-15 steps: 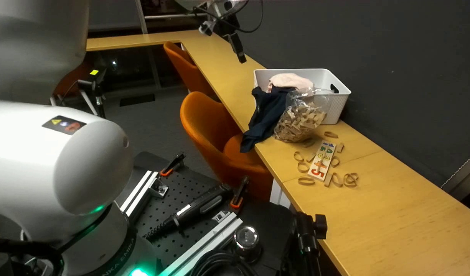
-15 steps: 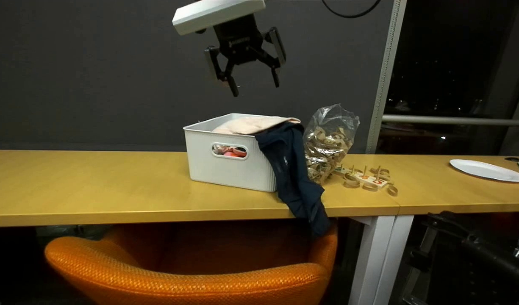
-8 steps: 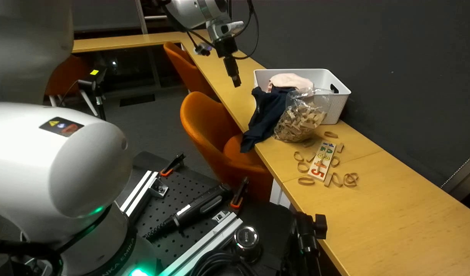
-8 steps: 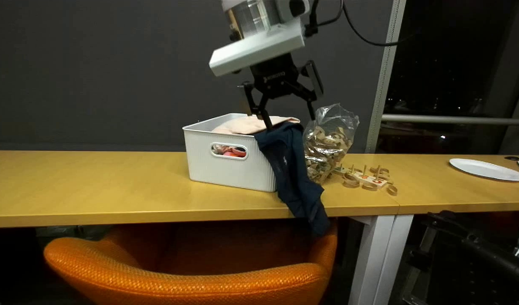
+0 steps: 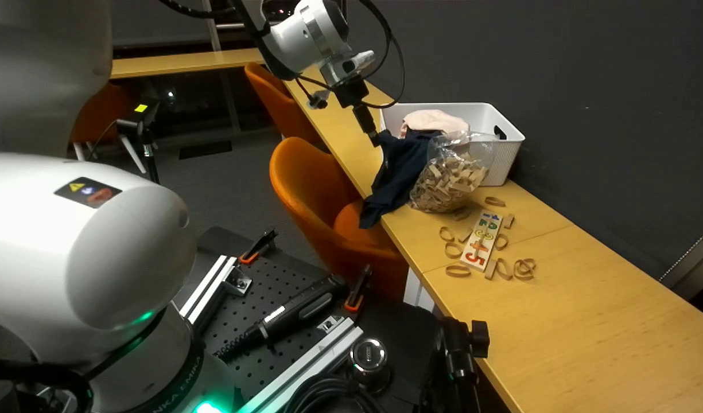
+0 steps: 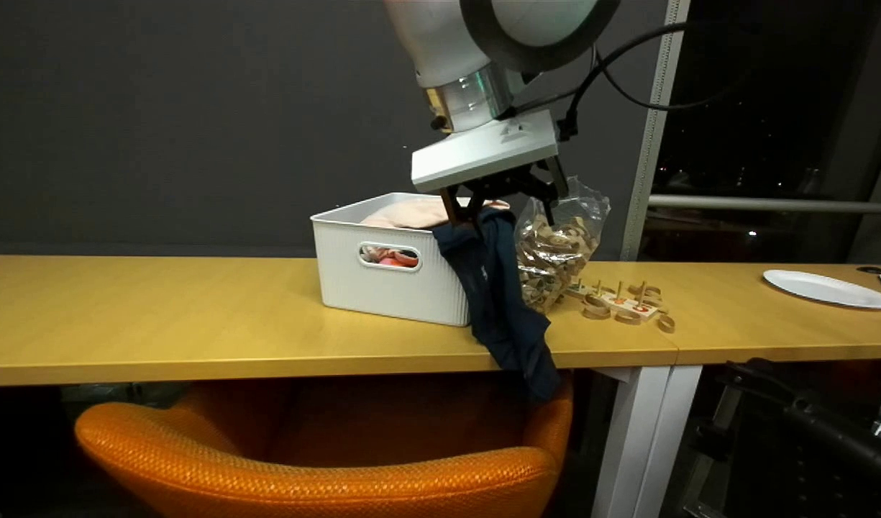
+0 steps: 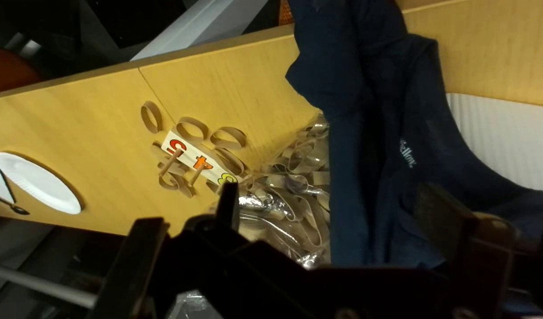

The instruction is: Put the peach and blue shirts in the basket

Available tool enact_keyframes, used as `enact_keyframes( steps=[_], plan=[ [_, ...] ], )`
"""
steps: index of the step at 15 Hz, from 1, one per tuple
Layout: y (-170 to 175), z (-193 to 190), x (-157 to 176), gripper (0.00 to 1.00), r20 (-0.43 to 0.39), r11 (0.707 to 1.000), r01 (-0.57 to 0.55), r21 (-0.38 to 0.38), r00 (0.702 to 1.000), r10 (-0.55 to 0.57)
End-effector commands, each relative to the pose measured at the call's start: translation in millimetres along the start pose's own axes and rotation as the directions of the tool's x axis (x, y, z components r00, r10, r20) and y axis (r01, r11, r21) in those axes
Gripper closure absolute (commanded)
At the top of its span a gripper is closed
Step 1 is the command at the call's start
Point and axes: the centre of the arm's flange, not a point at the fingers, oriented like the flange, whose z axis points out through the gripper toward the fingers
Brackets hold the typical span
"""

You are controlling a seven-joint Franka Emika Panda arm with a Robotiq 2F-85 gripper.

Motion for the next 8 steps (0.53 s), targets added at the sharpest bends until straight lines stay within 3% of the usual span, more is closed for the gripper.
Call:
enact_keyframes(
  steps=[1,8],
  plan=[
    [-11.5,4.2,1.9,0.00,-0.077,0.999,0.026,0.048,0.997,-0.022],
    [-48.2,9.2,9.5,0.00,-0.147,0.987,0.079,0.138,0.987,-0.059]
  ],
)
